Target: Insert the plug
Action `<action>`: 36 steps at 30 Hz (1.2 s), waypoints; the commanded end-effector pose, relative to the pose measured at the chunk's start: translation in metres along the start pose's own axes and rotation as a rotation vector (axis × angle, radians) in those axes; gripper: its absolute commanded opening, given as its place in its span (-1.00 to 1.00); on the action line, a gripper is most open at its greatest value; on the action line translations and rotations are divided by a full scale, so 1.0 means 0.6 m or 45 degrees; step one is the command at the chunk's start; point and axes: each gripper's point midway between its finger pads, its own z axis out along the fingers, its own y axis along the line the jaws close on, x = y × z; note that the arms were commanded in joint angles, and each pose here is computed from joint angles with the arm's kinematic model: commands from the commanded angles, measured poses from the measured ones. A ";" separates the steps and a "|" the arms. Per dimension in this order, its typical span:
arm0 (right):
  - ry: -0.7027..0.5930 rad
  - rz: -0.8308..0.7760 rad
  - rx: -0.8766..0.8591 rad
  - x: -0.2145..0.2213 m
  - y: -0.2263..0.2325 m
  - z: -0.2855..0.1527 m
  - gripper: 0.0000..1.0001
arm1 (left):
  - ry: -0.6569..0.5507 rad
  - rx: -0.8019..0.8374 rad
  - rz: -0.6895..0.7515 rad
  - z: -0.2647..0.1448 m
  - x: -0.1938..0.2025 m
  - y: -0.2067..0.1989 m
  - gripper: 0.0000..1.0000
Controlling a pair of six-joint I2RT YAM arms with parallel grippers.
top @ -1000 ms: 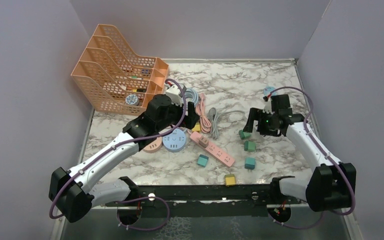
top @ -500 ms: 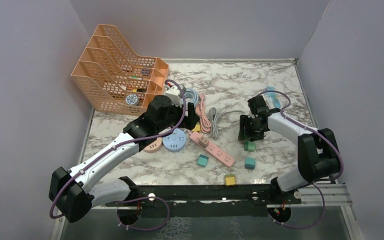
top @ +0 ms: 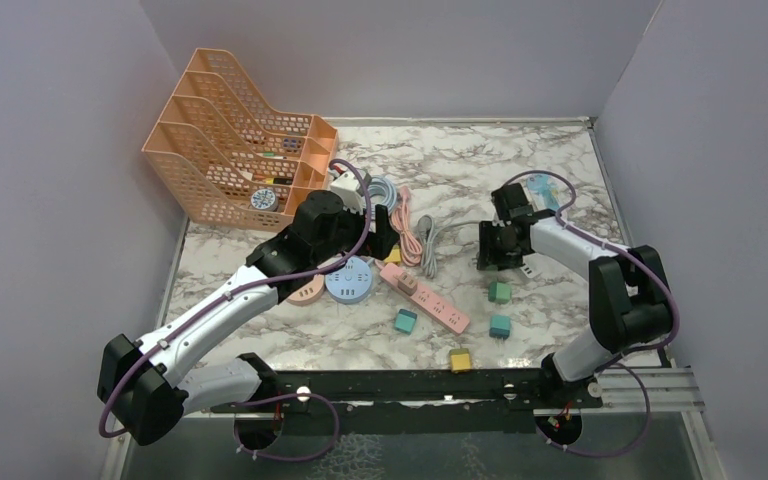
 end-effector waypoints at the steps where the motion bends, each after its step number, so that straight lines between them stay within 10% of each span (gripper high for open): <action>1: -0.124 -0.095 -0.106 -0.038 0.037 -0.013 -0.31 | -0.029 0.024 -0.050 -0.002 -0.009 -0.007 0.78; 24: -0.605 -0.393 -0.959 -0.043 0.269 -0.218 -0.32 | 0.148 0.425 -0.633 0.120 0.040 -0.108 0.78; 36: -0.581 -0.403 -1.043 -0.052 0.294 -0.228 -0.32 | 0.212 0.440 -0.640 0.140 0.065 -0.110 -0.21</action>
